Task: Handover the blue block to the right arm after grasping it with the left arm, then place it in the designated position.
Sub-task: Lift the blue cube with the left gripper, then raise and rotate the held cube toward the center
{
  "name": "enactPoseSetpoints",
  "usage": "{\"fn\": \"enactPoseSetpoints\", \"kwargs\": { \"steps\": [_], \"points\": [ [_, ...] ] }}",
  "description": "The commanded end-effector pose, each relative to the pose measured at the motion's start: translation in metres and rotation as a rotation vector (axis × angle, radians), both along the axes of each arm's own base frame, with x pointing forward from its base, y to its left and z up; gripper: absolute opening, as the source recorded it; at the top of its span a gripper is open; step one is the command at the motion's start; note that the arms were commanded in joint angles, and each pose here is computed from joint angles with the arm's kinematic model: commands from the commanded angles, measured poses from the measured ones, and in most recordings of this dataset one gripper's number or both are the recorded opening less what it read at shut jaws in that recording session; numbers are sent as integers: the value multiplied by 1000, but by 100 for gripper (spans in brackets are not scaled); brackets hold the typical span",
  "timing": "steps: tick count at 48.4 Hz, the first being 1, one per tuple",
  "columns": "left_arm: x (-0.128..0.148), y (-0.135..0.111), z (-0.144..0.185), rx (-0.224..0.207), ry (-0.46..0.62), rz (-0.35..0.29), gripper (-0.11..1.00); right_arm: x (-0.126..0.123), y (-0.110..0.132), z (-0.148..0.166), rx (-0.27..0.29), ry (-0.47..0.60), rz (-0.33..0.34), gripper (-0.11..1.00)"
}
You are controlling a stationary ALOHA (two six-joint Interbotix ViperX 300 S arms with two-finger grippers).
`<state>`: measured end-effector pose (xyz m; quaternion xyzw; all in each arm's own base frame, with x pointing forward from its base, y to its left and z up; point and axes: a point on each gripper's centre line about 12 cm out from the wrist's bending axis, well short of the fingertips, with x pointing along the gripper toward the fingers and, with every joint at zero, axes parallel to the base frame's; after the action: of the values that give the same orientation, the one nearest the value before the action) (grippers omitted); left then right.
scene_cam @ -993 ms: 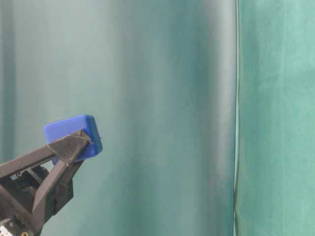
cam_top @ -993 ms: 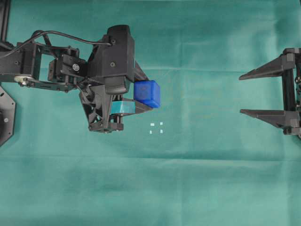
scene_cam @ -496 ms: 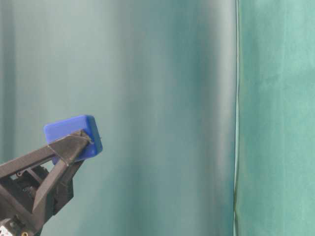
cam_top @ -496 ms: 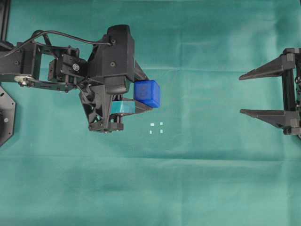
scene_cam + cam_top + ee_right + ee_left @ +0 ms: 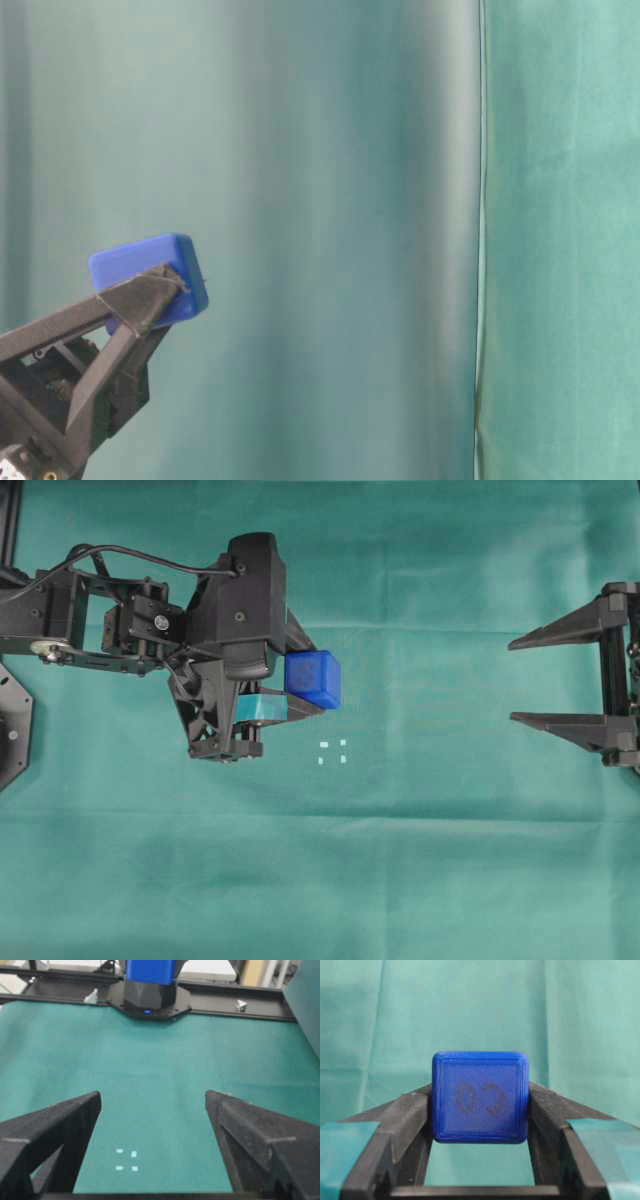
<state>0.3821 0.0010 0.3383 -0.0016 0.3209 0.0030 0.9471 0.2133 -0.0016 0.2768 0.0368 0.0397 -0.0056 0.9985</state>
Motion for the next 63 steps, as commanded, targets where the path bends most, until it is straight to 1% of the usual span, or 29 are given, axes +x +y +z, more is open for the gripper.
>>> {"fn": "enactPoseSetpoints", "kwargs": {
  "steps": [1, 15, 21, 26, 39, 47, 52, 63],
  "points": [
    [-3, 1, 19, 3, -57, 3, 47, 2, 0, 8, 1, -20, -2, 93],
    [-4, 1, 18, 2, -57, 2, 47, 2, 0, 8, 3, -20, -2, 93],
    [-6, 1, 19, 0, -78, 2, 47, 2, 0, 8, 0, -20, -2, 93],
    [-10, 0, 18, 0, -132, 0, 47, 2, 0, 7, -2, -20, -1, 93],
    [-24, 0, 14, -1, -356, -2, 47, 2, 0, 10, -21, -37, 3, 93],
    [-33, 0, 12, -8, -469, 0, 47, 2, 0, 11, -35, -50, 6, 93],
    [-37, 0, 7, -15, -496, 3, 47, 2, 0, 11, -36, -50, 7, 93],
    [-37, 0, 7, -18, -494, 5, 47, 2, 0, 11, -36, -50, 7, 93]
  ]
}}
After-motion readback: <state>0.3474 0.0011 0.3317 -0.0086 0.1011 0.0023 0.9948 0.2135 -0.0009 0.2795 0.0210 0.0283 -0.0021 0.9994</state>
